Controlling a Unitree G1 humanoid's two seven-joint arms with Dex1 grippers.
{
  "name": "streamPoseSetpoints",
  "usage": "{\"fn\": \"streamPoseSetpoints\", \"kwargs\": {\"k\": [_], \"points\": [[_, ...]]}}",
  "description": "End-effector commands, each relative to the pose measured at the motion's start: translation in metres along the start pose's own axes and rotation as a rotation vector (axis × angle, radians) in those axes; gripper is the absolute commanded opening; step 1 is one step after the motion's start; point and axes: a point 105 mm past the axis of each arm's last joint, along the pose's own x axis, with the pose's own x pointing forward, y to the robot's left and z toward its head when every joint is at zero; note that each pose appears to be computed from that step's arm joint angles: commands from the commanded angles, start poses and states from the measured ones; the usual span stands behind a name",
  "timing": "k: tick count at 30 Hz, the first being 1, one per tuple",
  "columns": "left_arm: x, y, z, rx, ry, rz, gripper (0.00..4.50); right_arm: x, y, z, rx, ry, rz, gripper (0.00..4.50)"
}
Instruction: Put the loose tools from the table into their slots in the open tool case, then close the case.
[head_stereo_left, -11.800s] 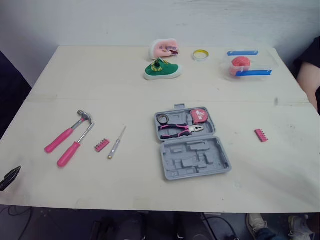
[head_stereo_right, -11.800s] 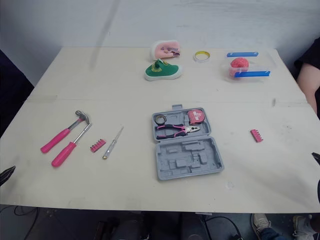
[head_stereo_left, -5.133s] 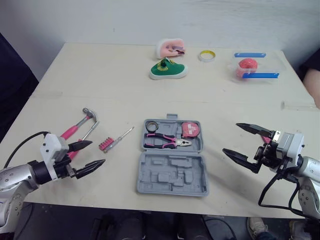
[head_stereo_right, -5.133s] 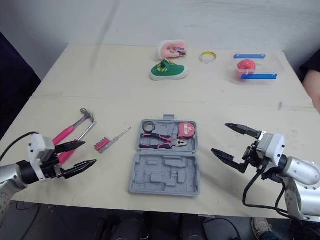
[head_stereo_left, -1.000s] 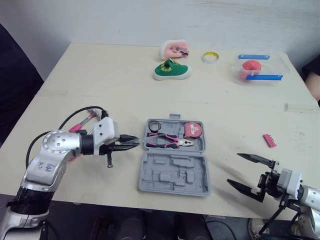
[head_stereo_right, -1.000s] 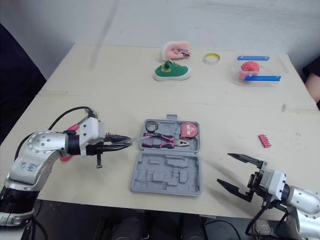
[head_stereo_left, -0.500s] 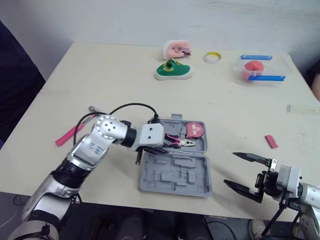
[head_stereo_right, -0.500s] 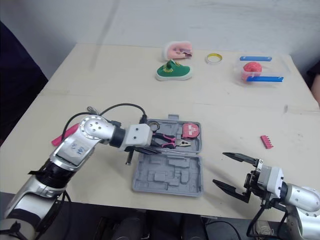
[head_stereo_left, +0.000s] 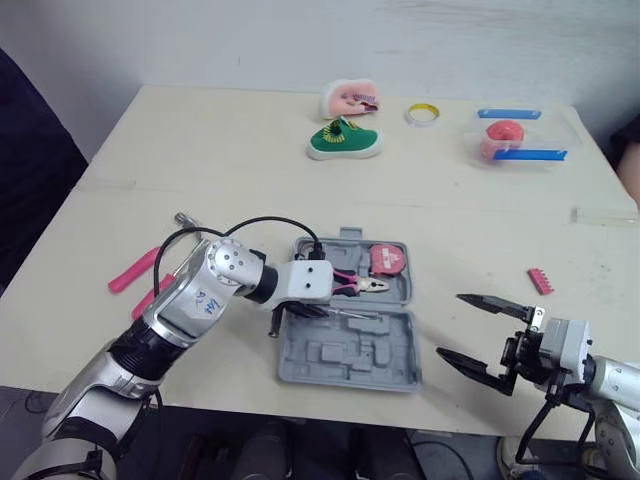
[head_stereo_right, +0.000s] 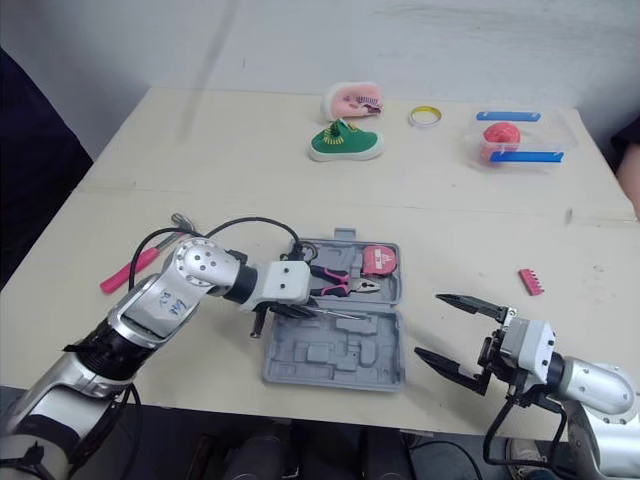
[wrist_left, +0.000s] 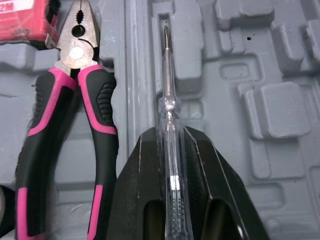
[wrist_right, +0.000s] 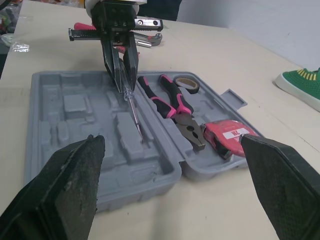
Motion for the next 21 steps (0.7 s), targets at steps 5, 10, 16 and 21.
{"fn": "streamPoseSetpoints", "kwargs": {"k": [5, 10, 16, 21], "points": [[0.007, -0.002, 0.01, 0.024, -0.026, 0.012, 0.04, 0.01, -0.003, 0.014, -0.034, -0.011, 0.014, 4.5], [0.008, -0.001, 0.005, 0.029, -0.002, 0.028, 0.04, 0.014, -0.003, 0.017, -0.032, -0.013, 0.015, 4.5], [0.008, -0.003, 0.001, 0.016, -0.003, 0.023, 0.04, 0.017, -0.004, 0.019, -0.029, -0.013, 0.014, 4.5], [0.009, -0.004, 0.012, 0.06, -0.052, 0.028, 1.83, 0.019, -0.004, 0.019, -0.023, -0.018, 0.017, 4.5]]}}
